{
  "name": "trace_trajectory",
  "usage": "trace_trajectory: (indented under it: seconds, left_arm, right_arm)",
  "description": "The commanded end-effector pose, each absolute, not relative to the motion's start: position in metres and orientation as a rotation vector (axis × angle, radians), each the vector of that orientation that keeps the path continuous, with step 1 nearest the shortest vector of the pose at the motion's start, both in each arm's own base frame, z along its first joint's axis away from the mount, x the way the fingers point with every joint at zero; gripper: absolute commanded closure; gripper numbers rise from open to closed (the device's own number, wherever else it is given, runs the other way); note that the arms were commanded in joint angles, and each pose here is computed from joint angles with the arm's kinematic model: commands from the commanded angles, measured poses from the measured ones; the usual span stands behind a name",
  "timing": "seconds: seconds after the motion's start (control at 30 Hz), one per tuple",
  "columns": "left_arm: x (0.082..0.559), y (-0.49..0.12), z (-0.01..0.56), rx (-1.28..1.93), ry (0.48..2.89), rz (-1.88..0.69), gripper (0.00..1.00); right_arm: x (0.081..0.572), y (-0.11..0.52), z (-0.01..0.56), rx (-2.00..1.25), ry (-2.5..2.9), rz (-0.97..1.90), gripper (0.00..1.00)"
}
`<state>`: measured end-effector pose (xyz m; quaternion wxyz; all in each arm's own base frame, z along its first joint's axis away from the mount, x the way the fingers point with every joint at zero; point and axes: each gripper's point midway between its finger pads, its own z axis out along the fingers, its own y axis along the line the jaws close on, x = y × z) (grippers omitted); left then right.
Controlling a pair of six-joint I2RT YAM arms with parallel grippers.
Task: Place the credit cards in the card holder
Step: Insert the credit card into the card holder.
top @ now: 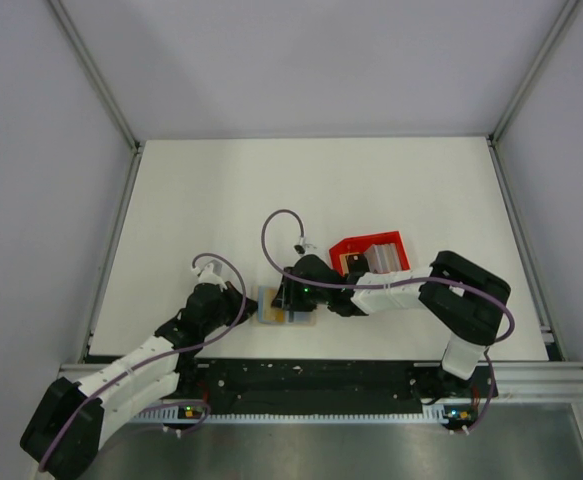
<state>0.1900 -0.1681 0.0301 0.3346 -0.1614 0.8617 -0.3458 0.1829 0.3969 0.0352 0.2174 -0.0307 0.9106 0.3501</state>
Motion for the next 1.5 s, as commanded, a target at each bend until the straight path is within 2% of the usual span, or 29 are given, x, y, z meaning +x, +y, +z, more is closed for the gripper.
trace_trajectory:
  seconds: [0.0,0.37,0.67,1.13,1.47]
  left_arm:
    - [0.189,-0.168,0.026,-0.406,2.236,-0.907,1.00]
    - [0.190,-0.168,0.026,-0.408,2.237,-0.906,1.00]
    - [0.190,-0.167,0.027,-0.409,2.234,-0.903,1.00]
    - [0.191,-0.168,0.028,-0.405,2.233,-0.904,1.00]
    - [0.191,-0.168,0.028,-0.405,2.233,-0.904,1.00]
  right_arm:
    - [0.185,0.419,0.065,-0.124,2.429,1.096,0.60]
    - [0.184,0.425,0.072,-0.147,2.399,1.148,0.61]
    - [0.197,0.389,0.057,-0.069,2.441,0.886,0.57]
    - [0.183,0.422,0.048,-0.148,2.487,1.064,0.58]
    - [0.177,0.435,0.066,-0.207,2.429,1.189,0.66]
